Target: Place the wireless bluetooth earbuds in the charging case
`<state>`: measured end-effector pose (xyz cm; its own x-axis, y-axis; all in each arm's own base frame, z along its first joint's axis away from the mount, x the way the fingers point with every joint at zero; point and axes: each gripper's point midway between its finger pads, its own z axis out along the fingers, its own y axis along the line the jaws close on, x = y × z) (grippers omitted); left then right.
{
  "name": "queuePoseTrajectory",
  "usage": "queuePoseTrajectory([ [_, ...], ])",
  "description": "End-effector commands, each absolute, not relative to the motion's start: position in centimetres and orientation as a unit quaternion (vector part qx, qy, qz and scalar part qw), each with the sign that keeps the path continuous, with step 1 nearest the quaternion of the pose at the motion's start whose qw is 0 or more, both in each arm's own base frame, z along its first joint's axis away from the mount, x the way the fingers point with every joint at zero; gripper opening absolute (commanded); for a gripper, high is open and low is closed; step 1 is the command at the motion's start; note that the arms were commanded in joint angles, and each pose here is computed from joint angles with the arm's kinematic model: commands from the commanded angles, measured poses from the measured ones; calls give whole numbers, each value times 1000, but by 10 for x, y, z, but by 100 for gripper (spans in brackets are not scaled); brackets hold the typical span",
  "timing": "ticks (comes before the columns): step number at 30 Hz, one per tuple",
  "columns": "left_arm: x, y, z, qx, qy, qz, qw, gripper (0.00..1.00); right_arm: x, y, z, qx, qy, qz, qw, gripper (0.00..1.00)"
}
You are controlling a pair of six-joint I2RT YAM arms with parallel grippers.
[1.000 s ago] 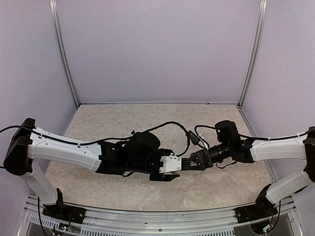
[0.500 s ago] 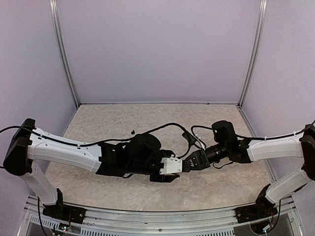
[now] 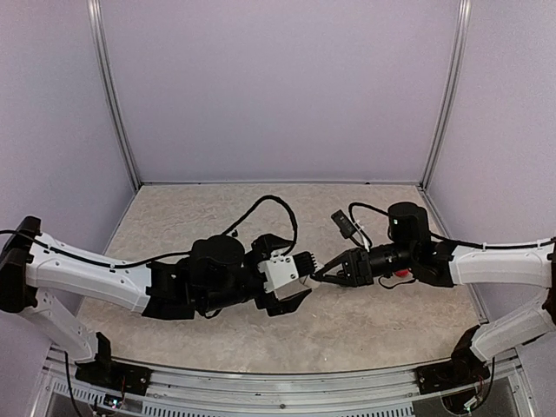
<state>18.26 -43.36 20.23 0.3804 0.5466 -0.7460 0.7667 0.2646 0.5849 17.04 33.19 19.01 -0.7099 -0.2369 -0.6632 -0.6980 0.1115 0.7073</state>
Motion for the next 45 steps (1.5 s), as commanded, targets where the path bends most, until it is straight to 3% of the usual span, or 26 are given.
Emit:
queuePoseTrajectory([
  [1,196,-415,266,458,562,-145,674,99,201,327,252,-311,684,565,340,12],
  [7,194,-386,300,325,550,-176,749,99,211,318,285,-284,660,563,409,12],
  [16,183,-428,289,400,540,-180,719,98,210,314,285,-253,653,582,414,11],
  [29,209,-456,274,416,570,-158,691,67,203,319,283,-251,652,588,406,10],
  [45,224,-465,267,424,577,-123,687,50,201,323,276,-247,659,590,395,10],
])
